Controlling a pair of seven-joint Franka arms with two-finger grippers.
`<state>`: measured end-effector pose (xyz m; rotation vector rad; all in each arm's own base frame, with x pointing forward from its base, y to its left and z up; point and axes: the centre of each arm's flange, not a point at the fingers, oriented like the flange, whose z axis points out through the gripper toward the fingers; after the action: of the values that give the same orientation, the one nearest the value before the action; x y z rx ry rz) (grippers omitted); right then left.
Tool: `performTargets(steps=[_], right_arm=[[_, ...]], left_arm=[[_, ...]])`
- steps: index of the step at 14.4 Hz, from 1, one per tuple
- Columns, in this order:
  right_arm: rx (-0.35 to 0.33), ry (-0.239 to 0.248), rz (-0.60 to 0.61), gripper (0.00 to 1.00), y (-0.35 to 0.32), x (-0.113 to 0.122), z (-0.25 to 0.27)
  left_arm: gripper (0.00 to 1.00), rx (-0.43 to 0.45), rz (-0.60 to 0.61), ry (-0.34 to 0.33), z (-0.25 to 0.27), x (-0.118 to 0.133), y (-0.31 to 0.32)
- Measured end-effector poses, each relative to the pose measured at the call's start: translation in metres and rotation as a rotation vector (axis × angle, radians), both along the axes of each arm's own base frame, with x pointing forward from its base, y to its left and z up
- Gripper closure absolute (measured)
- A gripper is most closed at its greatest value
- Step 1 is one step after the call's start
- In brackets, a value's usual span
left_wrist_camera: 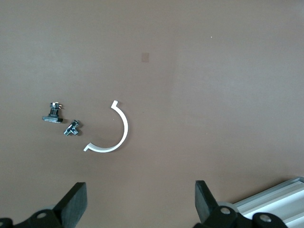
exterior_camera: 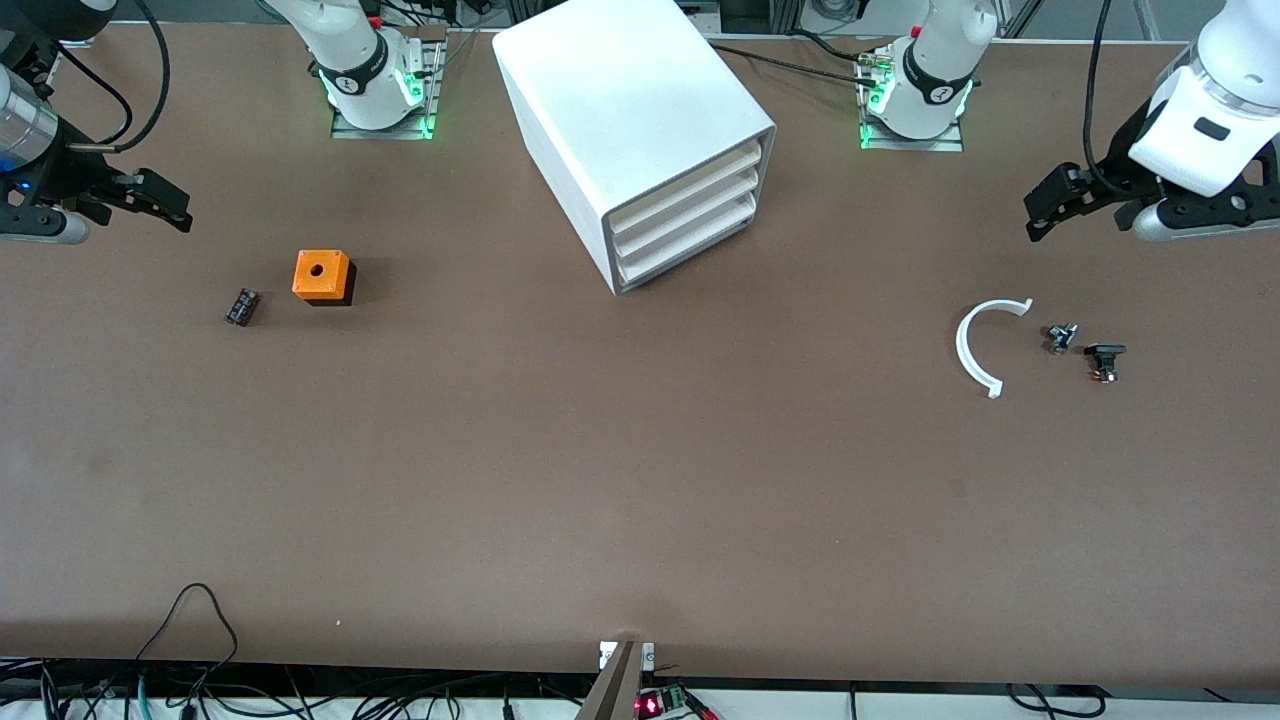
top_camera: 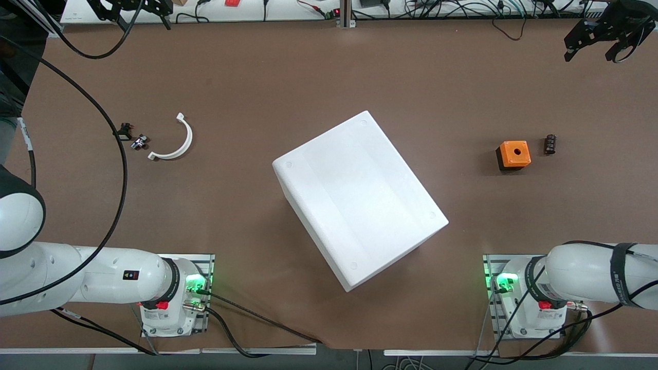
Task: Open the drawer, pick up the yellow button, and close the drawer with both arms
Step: 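Reach the left gripper to the top drawer handle and pull it open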
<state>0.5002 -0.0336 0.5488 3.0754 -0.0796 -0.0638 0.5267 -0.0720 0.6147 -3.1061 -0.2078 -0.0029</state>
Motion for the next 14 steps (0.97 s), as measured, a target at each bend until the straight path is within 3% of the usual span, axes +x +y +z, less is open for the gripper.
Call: performTargets(steps=[4, 6, 10, 14], right_arm=[[-0.001, -0.009, 0.004, 0.00, 0.002, 0.006, 0.004], [-0.001, -0.006, 0.008, 0.00, 0.004, 0.010, 0.002], [-0.001, -0.002, 0.015, 0.00, 0.007, 0.014, 0.000], [-0.004, 0.002, 0.039, 0.00, 0.021, 0.014, 0.004]], left_arm=[[0.00, -0.001, -0.006, 0.176, -0.071, 0.023, -0.006], [0.00, -0.018, -0.028, 0.201, -0.083, 0.026, -0.020], [0.00, -0.148, -0.051, 0.254, -0.071, 0.016, -0.030], [0.00, -0.221, -0.068, 0.302, -0.079, 0.013, -0.032]])
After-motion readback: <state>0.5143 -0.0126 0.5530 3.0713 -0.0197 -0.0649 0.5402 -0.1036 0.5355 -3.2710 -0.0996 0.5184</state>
